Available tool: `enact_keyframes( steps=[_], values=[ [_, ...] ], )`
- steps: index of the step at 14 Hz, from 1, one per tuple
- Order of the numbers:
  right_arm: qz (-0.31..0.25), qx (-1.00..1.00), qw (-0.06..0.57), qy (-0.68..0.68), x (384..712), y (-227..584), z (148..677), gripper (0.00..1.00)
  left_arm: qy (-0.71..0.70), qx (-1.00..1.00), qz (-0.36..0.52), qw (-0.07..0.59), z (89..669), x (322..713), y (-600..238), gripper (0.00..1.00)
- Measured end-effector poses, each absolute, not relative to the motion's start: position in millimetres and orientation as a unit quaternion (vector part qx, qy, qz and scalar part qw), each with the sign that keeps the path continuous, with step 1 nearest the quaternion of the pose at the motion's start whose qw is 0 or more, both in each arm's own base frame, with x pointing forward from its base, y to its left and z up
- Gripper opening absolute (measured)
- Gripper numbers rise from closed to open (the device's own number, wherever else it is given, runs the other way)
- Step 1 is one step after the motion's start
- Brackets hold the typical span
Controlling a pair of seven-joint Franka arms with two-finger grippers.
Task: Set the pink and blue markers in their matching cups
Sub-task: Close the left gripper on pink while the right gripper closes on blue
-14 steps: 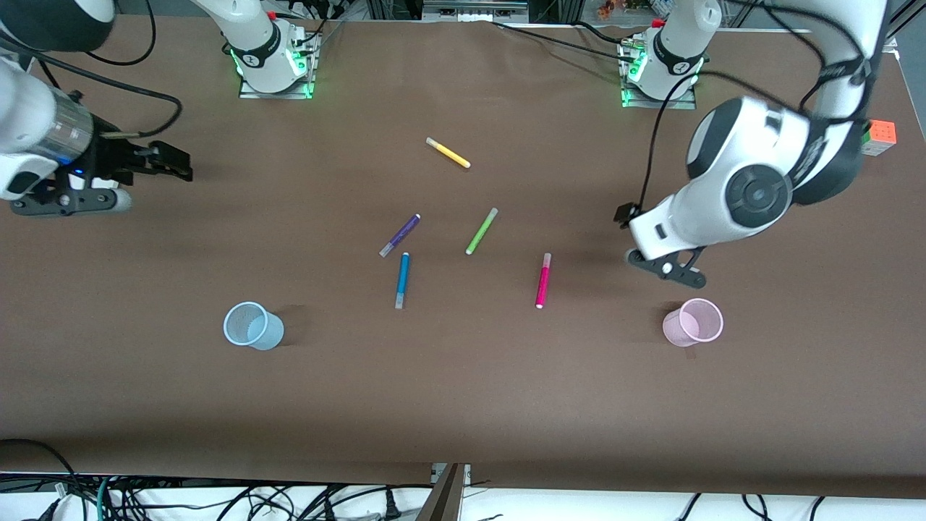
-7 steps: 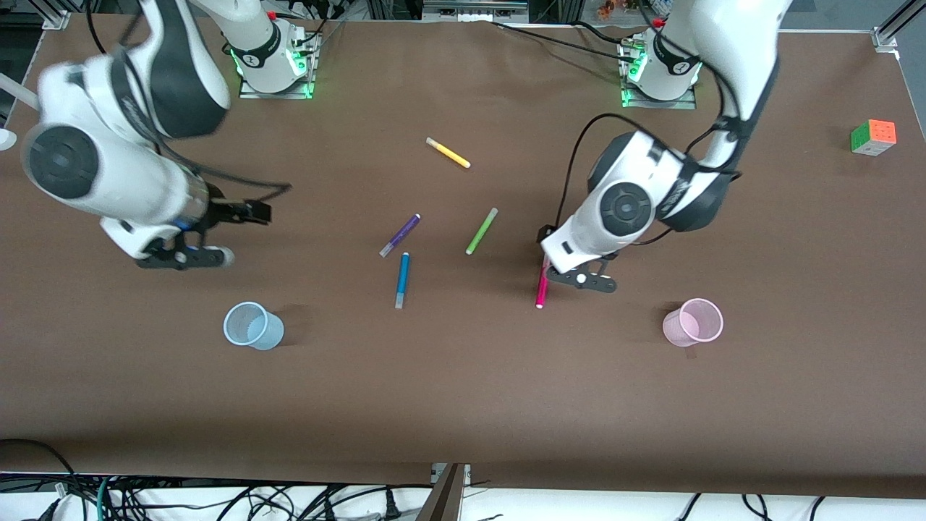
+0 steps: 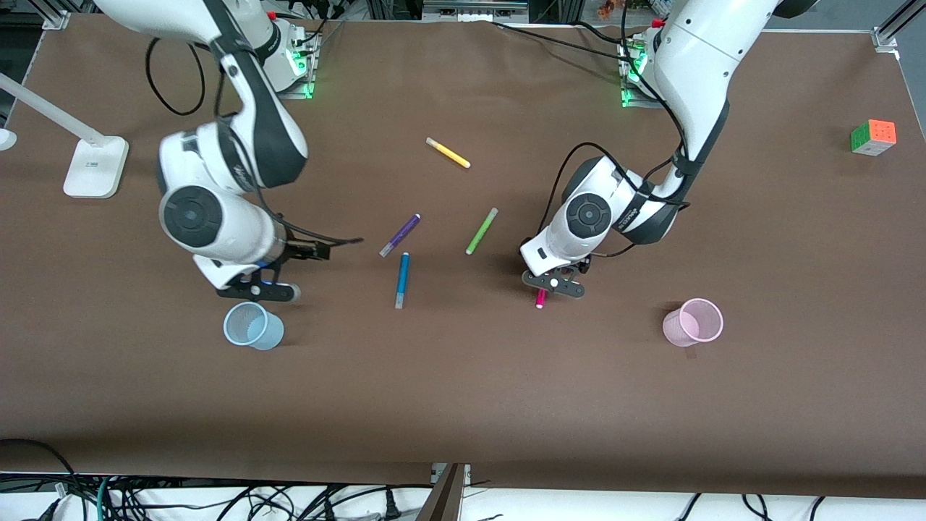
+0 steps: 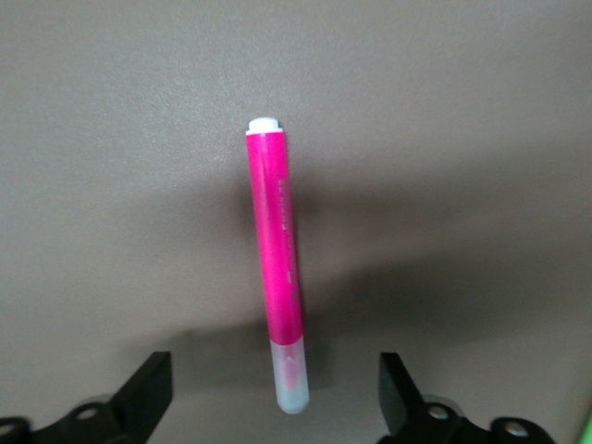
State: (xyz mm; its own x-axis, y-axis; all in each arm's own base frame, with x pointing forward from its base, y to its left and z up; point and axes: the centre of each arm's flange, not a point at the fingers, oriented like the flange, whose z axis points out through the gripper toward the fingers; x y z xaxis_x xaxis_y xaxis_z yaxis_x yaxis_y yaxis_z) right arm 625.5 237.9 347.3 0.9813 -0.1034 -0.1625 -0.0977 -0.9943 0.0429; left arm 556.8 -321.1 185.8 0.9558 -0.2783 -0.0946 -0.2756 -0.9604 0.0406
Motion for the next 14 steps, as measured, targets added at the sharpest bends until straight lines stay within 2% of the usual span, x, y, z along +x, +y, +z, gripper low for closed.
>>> enact_keyframes(
  steps=[2,5,6,10,12,14],
  values=[
    [-0.065,0.995,0.014,-0.07,626,266,317,1.0,-0.152,0.987,-0.046,0.006,185,556,-323,0.69],
    [-0.052,0.995,0.012,-0.086,619,304,268,1.0,-0.158,0.986,-0.048,0.004,182,552,-327,0.38],
    [-0.053,0.995,0.013,-0.087,615,315,252,1.0,-0.158,0.986,-0.05,0.003,180,550,-328,0.34],
    [-0.043,0.994,0.01,-0.095,604,342,211,1.0,-0.161,0.986,-0.055,0.001,173,549,-327,0.3],
    [-0.044,0.995,0.011,-0.093,604,342,200,1.0,-0.164,0.985,-0.053,-0.002,174,549,-327,0.18],
    [-0.042,0.996,0.009,-0.08,604,343,192,1.0,-0.163,0.985,-0.062,-0.01,178,551,-323,0.18]
  ],
)
